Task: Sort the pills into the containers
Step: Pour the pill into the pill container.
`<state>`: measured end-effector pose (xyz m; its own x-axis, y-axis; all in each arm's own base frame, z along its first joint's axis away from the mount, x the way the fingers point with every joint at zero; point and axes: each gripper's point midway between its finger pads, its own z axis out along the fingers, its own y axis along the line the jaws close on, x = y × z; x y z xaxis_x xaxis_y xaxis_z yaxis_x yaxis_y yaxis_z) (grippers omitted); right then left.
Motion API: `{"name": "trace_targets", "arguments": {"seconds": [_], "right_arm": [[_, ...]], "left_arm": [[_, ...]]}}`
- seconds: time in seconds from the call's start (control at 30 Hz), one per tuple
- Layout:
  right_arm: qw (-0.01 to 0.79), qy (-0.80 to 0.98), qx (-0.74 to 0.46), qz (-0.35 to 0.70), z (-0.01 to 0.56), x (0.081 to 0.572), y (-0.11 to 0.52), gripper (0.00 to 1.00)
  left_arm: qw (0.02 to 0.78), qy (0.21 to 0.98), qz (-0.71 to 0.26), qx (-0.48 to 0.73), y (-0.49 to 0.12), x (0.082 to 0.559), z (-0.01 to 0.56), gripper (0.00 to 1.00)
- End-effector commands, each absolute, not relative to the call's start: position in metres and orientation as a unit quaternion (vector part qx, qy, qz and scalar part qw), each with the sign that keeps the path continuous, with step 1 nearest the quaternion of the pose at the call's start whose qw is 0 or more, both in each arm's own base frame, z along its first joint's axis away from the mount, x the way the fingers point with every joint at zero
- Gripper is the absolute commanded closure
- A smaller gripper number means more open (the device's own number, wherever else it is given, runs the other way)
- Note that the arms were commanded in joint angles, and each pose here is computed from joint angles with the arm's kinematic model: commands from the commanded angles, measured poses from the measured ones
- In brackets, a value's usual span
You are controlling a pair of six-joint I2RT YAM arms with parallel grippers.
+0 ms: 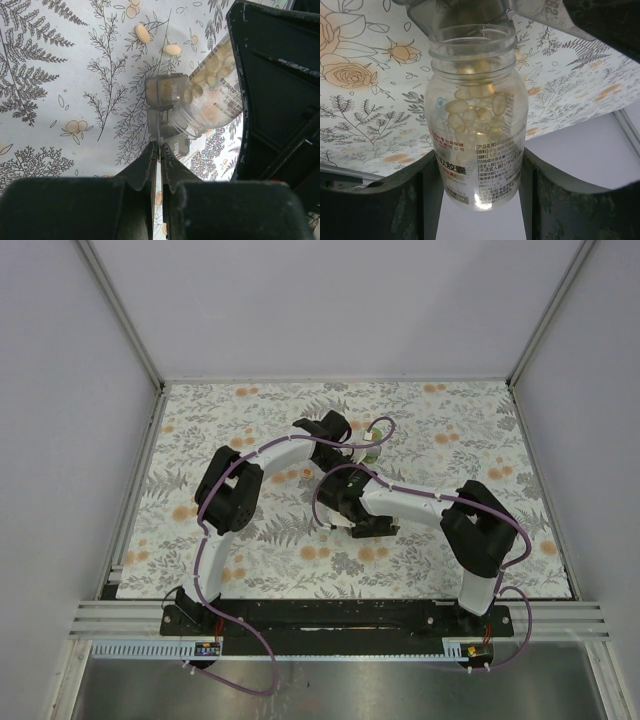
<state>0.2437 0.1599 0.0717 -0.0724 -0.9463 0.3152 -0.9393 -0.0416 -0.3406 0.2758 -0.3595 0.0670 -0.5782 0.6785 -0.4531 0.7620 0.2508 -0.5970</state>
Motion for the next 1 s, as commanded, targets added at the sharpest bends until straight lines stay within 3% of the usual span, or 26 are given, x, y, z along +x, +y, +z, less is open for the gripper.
{"name": "trace_targets", "arguments": {"seconds": [0.0,0.97], "right_arm": [[-0.001,0.672,-0.693,-0.261,0.079,0.245,0.158,1.00],[0.009,0.665,-0.701,-0.257,0.097,0.241,0.170,1.00]], "left_arm": [[0.065,0.772,-0.429,0.464,-0.370,0.276,0.081,1.00],[0.065,0.772,-0.430,0.463,-0.370,0.277,0.082,1.00]]}}
